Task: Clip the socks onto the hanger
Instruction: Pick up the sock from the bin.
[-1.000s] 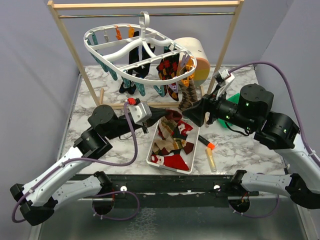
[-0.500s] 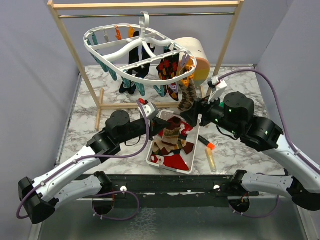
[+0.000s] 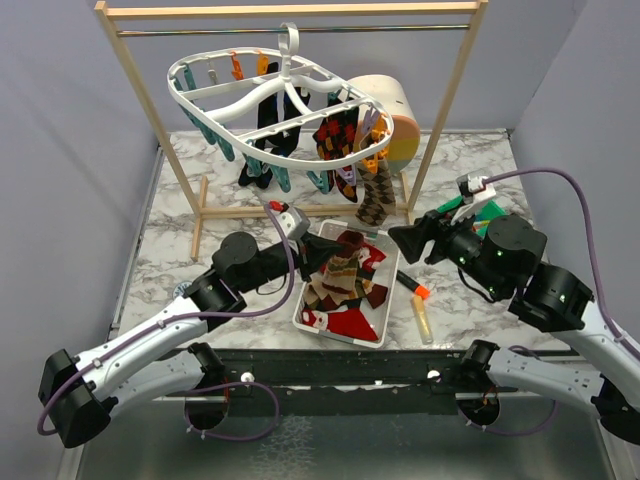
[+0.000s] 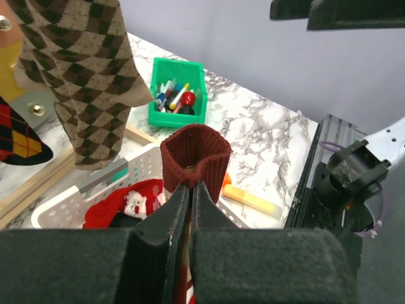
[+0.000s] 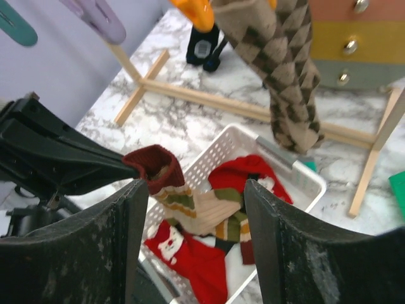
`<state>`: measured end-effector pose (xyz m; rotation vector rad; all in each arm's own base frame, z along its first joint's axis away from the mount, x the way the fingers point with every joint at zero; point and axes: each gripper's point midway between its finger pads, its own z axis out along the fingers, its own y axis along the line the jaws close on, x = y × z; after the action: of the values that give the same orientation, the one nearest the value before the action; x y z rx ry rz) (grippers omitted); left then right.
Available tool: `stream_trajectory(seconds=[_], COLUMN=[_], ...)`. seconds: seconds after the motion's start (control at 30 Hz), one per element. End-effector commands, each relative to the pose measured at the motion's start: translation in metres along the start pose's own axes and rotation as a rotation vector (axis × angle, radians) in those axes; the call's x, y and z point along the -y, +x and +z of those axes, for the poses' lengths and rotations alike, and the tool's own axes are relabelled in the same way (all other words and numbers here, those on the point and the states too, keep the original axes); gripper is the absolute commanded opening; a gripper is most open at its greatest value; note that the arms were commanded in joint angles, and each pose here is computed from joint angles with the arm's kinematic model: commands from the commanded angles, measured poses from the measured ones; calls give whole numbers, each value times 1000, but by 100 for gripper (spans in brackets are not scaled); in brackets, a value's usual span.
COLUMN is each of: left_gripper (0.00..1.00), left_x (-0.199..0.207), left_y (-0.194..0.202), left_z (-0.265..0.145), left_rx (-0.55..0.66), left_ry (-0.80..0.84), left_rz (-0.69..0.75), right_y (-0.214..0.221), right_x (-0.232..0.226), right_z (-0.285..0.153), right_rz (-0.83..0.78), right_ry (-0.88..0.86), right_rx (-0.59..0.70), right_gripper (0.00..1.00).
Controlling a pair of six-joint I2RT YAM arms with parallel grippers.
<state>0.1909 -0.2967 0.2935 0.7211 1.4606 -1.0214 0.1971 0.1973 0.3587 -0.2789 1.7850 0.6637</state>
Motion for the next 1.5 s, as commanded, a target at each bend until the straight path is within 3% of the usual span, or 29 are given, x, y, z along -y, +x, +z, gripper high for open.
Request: stream_trajectory(seconds=[0.0,0.2,0.37,0.5,0.63,0.73,0.93,1.23,1.4,1.47], left_gripper=[0,0,0,0,0,0,0,0,0,0], left_x=[-8,-13,-7,-3,2,1,2,-6,-21,-26], left_y=[-26,-48,-50,-44,-39,-42,-56,-60,-63,-66], left_z=[-1,-12,-16,-23,-27,-25,-18,-25,-29,-32], left_rx=[115,218,240,251,252,262,297,331,351,366], left_ry=[-65,-100,-64,-44,-15,-18,-12,-68,-156,-191], left_rz=[5,79,149,168,197,202,195,172,148,140], right_y=[-48,-58,-19,0,5,-2,-2,11,60,88], right_x=[6,4,-12,-42,-53,-37,11,26,76,89], right_z=[-3,14,37,31,23,22,31,33,47,58], right_rz=[-36,-145,-113,-48,-1,-12,-204,-173,-154,-96], right_ry=[46,98,-21,-205,-267,-185,62,83,304,367], right_rx=[195,132,105,55,29,60,54,182,193,109], right_gripper=[70,72,71,71,71,70,69,74,75,77])
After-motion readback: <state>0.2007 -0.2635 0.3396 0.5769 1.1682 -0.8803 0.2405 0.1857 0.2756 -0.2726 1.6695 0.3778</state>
